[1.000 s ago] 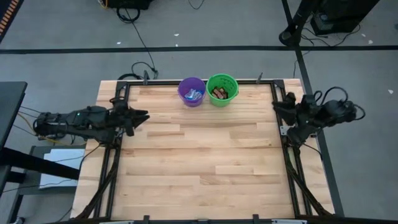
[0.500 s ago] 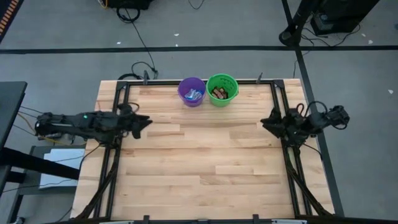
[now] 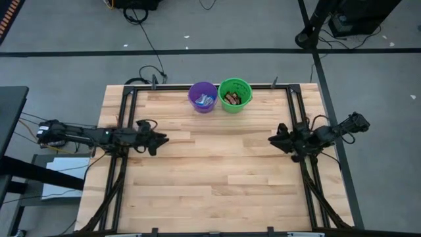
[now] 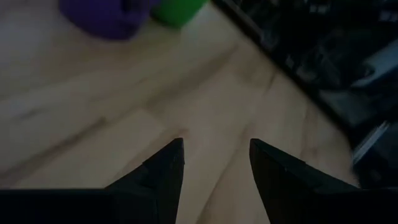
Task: Sort candy by brand, put in halloween buckets
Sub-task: Return to Home Position
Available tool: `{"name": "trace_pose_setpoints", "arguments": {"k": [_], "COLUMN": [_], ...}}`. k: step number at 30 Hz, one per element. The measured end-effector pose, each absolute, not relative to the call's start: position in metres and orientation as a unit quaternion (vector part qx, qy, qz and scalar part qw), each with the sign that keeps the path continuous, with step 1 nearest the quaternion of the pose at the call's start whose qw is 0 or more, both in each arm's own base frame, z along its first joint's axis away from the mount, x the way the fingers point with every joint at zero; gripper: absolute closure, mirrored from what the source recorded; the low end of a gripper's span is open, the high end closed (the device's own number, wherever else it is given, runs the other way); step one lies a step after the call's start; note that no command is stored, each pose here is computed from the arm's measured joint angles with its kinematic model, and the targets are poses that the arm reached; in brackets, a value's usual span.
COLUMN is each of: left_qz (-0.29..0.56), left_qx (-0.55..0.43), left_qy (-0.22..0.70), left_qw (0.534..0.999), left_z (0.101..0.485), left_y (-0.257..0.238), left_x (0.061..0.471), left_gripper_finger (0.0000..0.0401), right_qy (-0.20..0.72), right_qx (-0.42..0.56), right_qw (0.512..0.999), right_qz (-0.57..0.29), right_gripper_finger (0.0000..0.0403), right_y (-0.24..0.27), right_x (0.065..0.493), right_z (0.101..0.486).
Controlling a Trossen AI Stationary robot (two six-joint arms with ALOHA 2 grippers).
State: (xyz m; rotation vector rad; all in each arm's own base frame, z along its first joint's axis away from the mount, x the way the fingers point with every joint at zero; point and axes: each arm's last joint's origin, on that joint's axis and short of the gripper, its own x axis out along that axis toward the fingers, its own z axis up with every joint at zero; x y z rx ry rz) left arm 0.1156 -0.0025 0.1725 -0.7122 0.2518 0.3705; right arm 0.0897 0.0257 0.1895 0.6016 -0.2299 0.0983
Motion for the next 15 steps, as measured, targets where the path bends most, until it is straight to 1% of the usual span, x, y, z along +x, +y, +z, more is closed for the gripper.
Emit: {"name": "trace_pose_setpoints", "arguments": {"k": [2, 5, 7, 9, 12, 15], "left_qz": [0.172, 0.159, 0.129, 0.123, 0.11, 0.073], "left_qx": [-0.338, -0.334, -0.33, -0.303, -0.269, -0.269], "left_qy": [0.139, 0.15, 0.124, 0.118, 0.137, 0.166], "left_qw": [0.915, 0.917, 0.927, 0.938, 0.947, 0.946], "left_z": [0.16, 0.142, 0.137, 0.139, 0.137, 0.134], "left_y": [-0.003, -0.004, -0.005, -0.005, -0.006, -0.008], "left_x": [0.115, 0.114, 0.116, 0.117, 0.117, 0.116], "left_gripper_finger": [0.0213, 0.0213, 0.0213, 0.0213, 0.022, 0.0235], "right_qy": [-0.096, -0.079, -0.07, -0.061, -0.052, -0.052], "right_qx": [0.289, 0.266, 0.257, 0.257, 0.255, 0.254], "right_qw": [0.952, 0.961, 0.964, 0.965, 0.965, 0.966], "right_qz": [0.016, -0.003, -0.007, -0.011, -0.02, -0.023], "right_gripper_finger": [0.0297, 0.0298, 0.0298, 0.0298, 0.0298, 0.0301], "right_y": [0.024, 0.024, 0.024, 0.024, 0.024, 0.023], "right_x": [0.091, 0.092, 0.092, 0.092, 0.092, 0.092], "right_z": [0.185, 0.18, 0.179, 0.177, 0.174, 0.174]}}
